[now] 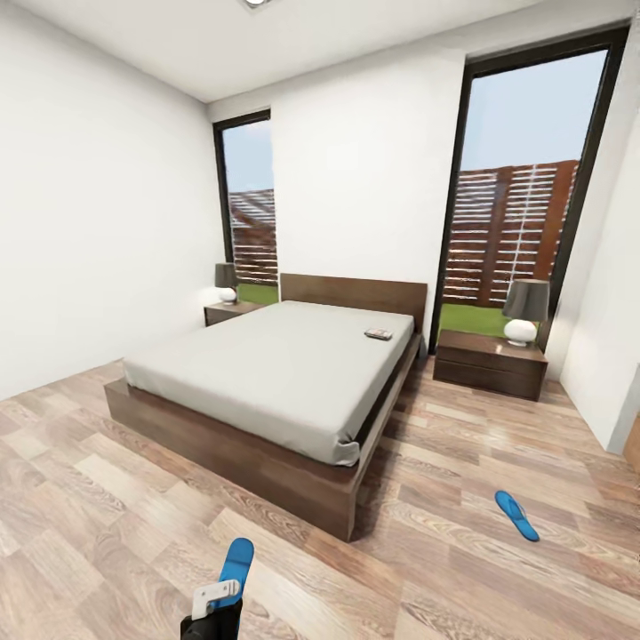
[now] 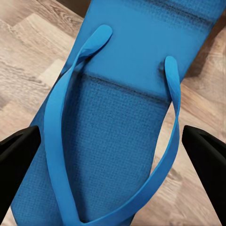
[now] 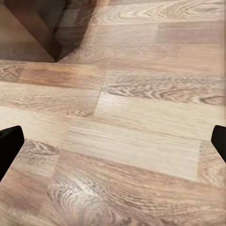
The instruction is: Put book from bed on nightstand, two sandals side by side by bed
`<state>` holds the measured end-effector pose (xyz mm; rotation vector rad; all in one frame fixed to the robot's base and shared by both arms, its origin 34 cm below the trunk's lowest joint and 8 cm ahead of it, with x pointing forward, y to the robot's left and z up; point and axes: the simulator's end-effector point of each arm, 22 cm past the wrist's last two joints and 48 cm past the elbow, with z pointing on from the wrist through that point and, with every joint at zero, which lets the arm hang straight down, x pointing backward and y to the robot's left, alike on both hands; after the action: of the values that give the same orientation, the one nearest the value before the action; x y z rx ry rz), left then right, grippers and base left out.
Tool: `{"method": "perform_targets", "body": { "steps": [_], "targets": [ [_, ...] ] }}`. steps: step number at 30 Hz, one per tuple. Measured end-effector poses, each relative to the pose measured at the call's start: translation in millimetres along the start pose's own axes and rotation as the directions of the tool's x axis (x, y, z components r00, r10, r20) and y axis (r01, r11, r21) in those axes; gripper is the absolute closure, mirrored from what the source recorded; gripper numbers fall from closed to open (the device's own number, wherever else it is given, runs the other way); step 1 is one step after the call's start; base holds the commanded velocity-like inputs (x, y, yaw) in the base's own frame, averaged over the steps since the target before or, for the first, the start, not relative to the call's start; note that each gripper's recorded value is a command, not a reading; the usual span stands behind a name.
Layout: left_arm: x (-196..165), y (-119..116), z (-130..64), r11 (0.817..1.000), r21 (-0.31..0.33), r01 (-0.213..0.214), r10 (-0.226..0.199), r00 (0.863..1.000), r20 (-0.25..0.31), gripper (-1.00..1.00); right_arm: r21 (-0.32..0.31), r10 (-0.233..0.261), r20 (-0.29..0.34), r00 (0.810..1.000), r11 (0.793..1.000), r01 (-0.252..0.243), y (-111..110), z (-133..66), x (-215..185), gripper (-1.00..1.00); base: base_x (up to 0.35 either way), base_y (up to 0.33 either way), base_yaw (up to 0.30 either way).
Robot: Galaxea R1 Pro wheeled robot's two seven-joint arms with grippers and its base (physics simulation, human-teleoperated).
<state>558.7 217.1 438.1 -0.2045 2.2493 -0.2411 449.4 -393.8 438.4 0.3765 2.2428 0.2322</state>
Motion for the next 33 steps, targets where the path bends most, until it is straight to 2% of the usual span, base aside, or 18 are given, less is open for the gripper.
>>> {"method": "perform_targets", "body": {
  "steps": [7,33],
  "targets": [
    [0.0,0.0,0.0,1.000,0.000,0.000,0.000,1.000,0.000,1.00,0.000,-0.001,0.000,1.000,1.000,0.001,0.0,0.0,0.1,-1.00,0.000,0.000,-0.101],
    [0.1,0.0,0.0,1.000,0.000,0.000,0.000,1.000,-0.001,1.00,0.001,-0.001,-0.001,1.000,1.000,0.001,-0.2,-0.1,0.1,-1.00,0.000,0.000,-0.284]
  ]
}}
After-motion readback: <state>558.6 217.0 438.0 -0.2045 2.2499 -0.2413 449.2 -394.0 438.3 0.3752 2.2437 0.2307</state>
